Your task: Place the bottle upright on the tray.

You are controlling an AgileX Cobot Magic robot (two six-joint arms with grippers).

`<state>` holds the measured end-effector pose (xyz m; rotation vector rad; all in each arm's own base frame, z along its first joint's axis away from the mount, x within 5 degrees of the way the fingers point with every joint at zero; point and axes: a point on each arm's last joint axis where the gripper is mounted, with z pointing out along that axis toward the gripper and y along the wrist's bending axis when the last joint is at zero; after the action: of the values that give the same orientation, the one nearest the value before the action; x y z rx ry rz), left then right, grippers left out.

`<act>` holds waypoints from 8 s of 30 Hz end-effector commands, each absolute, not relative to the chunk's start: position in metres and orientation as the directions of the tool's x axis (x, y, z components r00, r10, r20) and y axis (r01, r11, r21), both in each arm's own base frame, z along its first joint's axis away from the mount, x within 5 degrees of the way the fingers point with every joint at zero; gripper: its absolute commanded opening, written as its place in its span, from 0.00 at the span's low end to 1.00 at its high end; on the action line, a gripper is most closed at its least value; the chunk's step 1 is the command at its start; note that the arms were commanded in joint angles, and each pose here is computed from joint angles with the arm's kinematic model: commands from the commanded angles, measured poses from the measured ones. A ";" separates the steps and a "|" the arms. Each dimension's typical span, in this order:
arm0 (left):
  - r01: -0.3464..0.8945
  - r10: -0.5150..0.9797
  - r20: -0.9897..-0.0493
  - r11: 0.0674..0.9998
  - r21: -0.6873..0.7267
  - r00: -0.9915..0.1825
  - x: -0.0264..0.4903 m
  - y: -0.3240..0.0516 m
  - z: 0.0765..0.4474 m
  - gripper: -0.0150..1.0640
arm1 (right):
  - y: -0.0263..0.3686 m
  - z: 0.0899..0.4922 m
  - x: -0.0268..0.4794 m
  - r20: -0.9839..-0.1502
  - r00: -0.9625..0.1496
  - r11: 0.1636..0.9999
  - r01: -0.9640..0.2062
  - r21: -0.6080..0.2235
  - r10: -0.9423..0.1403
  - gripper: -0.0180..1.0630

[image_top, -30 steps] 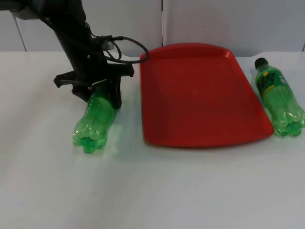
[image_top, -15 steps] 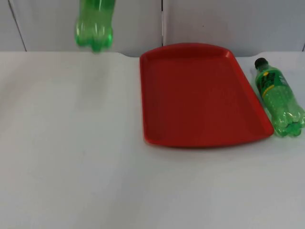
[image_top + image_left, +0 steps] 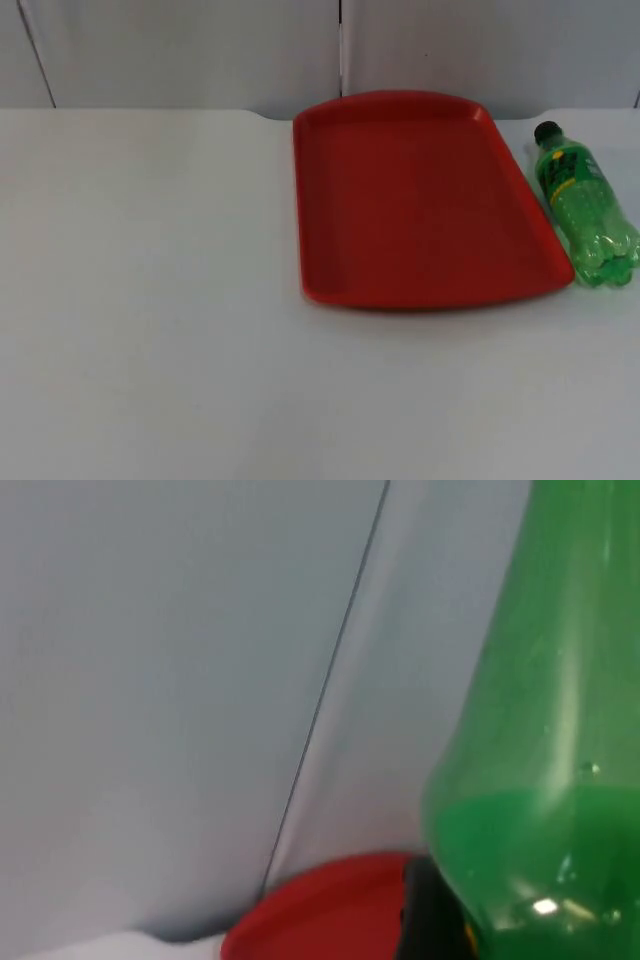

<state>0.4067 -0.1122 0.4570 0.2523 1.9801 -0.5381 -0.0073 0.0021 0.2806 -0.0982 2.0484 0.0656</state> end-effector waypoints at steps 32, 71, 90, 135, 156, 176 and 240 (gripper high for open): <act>0.289 0.100 -0.995 0.952 0.097 0.006 0.338 -0.140 0.370 0.01 | 0.002 0.281 -0.008 -0.890 -0.453 0.995 -0.103 -0.007 -0.053 0.99; 0.488 -0.109 -0.981 0.873 -0.018 0.158 0.409 -0.194 0.272 0.01 | 0.002 0.281 -0.008 -0.890 -0.453 0.995 -0.103 -0.007 -0.053 0.99; 0.539 -0.045 -0.987 0.841 0.045 0.153 0.476 -0.232 0.169 0.01 | 0.002 0.281 -0.008 -0.890 -0.453 0.995 -0.103 -0.007 -0.053 0.99; 0.548 -0.027 -0.994 0.836 0.035 0.104 0.498 -0.243 0.066 0.52 | 0.002 0.281 -0.008 -0.890 -0.453 0.995 -0.103 -0.007 -0.053 0.99; 0.558 -0.097 -0.991 0.829 -0.029 0.093 0.497 -0.243 0.069 0.99 | 0.002 0.281 -0.008 -0.890 -0.453 0.995 -0.103 -0.007 -0.053 0.99; 0.525 -0.006 -0.999 0.851 -0.027 -0.042 0.469 -0.227 0.105 0.99 | 0.002 0.281 -0.008 -0.890 -0.453 0.995 -0.103 -0.007 -0.053 0.99; 0.394 0.193 -0.940 0.916 0.070 -0.280 0.277 -0.122 0.356 0.99 | 0.002 0.281 -0.008 -0.890 -0.453 0.995 -0.103 -0.007 -0.053 0.99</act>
<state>0.2816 -0.1242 0.3536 0.4310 1.8636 -0.2146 -0.0073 0.0021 0.2806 -0.0982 2.0484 0.0656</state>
